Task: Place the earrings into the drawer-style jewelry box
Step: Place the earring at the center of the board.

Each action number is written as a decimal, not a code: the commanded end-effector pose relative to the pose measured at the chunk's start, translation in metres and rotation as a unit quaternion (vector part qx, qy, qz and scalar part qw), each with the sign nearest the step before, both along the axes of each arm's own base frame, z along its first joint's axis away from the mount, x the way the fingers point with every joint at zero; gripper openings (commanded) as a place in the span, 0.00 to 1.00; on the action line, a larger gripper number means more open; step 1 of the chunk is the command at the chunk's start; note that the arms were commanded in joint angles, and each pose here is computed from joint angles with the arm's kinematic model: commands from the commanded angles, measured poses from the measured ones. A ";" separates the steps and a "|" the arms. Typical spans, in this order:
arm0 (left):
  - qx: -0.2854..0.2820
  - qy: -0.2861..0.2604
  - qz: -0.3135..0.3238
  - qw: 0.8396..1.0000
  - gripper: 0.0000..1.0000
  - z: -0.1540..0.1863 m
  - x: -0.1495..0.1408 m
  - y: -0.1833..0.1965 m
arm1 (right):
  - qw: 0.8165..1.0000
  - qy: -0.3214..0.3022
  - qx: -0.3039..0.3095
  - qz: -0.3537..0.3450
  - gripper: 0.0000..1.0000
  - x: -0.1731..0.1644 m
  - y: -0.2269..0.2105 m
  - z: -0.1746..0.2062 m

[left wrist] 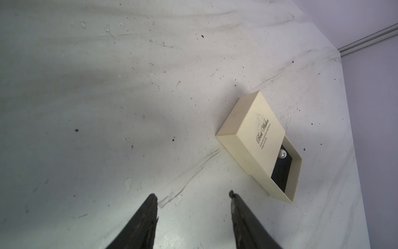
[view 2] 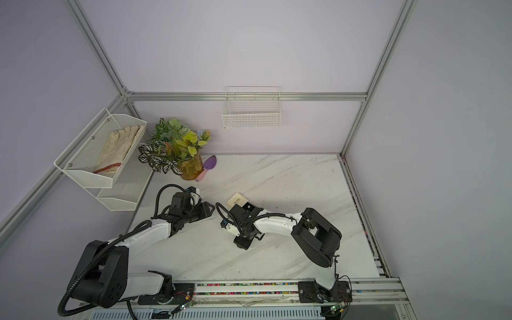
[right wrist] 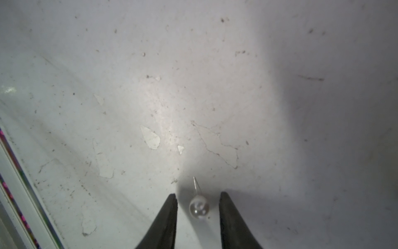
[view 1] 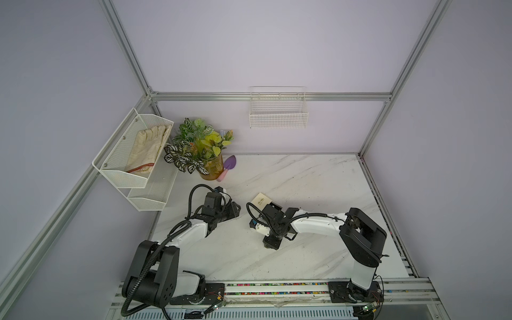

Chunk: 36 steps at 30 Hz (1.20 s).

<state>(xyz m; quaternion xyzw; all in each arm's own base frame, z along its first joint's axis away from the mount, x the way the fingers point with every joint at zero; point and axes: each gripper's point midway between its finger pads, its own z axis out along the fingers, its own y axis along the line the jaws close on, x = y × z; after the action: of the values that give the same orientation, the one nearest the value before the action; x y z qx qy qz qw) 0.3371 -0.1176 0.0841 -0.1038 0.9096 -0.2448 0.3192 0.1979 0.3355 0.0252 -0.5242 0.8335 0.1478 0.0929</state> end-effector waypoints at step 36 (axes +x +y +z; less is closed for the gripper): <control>-0.033 -0.074 0.015 0.997 0.57 0.045 0.035 -0.003 | 0.912 0.030 0.127 -0.388 0.37 0.011 -0.010 0.082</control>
<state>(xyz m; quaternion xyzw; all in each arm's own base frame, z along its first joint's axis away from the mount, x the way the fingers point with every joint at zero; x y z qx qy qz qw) 0.3491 -0.1163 0.0928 -0.1151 0.8993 -0.2529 0.3378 0.2205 0.3156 0.0971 -0.1677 0.9536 0.1739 0.1798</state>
